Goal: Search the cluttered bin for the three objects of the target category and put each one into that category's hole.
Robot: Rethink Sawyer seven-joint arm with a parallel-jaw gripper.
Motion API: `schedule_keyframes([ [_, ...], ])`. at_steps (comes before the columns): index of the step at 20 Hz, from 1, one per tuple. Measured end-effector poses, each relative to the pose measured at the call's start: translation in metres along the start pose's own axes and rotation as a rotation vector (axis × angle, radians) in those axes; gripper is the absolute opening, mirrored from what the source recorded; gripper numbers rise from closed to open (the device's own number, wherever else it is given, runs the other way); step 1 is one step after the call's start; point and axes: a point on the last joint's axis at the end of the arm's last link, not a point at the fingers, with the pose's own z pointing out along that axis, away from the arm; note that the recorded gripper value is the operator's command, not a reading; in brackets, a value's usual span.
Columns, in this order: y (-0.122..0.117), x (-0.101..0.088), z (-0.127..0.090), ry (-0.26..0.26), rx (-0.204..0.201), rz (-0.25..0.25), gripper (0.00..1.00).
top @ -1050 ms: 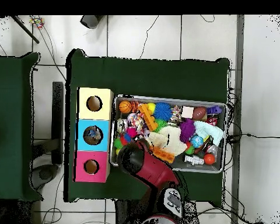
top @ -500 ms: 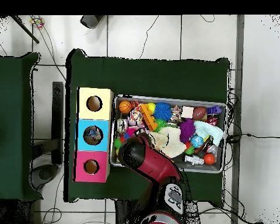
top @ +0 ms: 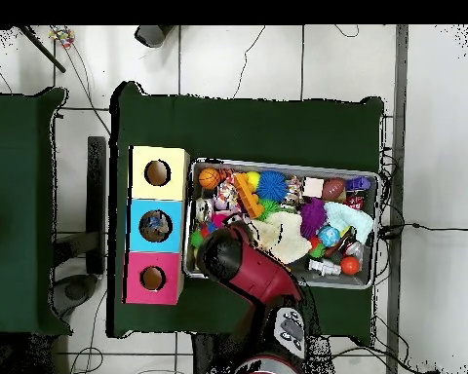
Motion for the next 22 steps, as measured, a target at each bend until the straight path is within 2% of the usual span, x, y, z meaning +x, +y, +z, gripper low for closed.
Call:
schedule_keyframes([
  [10, -0.003, 0.004, 0.001, -0.041, -0.011, -0.009, 1.00],
  [18, -0.038, 0.020, 0.002, -0.060, 0.014, -0.024, 1.00],
  [22, -0.069, 0.025, 0.000, -0.049, 0.037, -0.035, 1.00],
])
